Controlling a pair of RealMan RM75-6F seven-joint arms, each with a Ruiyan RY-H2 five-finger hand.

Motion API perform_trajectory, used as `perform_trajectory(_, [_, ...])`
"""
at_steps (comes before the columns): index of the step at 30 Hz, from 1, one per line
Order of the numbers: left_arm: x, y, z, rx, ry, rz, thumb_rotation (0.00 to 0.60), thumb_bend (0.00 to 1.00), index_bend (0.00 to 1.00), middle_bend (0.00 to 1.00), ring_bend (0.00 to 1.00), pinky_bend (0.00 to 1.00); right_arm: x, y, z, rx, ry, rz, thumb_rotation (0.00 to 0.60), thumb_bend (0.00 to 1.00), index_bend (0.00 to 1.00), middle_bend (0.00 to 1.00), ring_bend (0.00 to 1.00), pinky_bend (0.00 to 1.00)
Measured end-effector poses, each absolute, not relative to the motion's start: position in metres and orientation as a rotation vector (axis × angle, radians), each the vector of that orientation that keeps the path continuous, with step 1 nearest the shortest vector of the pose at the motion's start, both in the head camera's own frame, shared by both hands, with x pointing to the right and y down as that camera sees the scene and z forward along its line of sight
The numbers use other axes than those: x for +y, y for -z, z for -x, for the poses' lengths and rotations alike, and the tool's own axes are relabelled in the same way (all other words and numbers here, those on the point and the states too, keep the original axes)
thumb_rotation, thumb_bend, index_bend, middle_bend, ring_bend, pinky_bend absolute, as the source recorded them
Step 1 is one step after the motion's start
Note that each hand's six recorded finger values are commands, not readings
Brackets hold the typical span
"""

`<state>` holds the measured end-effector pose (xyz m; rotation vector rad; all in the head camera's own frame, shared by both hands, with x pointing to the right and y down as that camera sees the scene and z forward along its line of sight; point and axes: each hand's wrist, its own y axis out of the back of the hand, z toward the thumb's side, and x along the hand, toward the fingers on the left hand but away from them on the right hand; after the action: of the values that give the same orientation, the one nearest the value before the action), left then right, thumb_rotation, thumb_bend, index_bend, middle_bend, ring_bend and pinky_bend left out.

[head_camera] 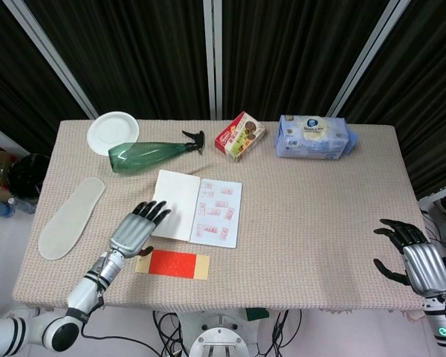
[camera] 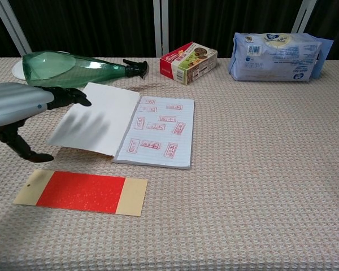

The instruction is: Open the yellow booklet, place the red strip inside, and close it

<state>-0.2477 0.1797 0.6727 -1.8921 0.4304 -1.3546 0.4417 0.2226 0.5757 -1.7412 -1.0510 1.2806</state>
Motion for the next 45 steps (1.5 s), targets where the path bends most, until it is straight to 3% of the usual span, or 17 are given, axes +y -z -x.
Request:
perform_trajectory(6, [0.209,-0.662,0.255,0.358,1.376,1.978,0.600,0.19,0.17,0.00,0.00,0.10,0.220,-0.574,-0.440,-1.044,-1.272,1.737,0.600,0.21,0.32,0.18,0.18,0.21])
perform_trajectory(15, [0.238,-0.675,0.235,0.293,1.346,2.095,0.600,0.19,0.17,0.00,0.00,0.10,0.218,-0.573,-0.438,-1.036,-1.267,1.738,0.600,0.21,0.32,0.18,0.18,0.21])
perform_trajectory(24, [0.240,-0.686,0.232,0.322,1.362,2.088,0.600,0.26,0.18,0.00,0.00,0.10,0.219,-0.574,-0.440,-1.040,-1.272,1.743,0.600,0.21,0.32,0.18,0.18,0.21])
perform_trajectory(45, [0.246,-0.692,0.230,0.313,1.383,2.090,0.600,0.26,0.17,0.00,0.00,0.10,0.221,-0.572,-0.441,-1.046,-1.274,1.738,0.600,0.21,0.32,0.18,0.18,0.21])
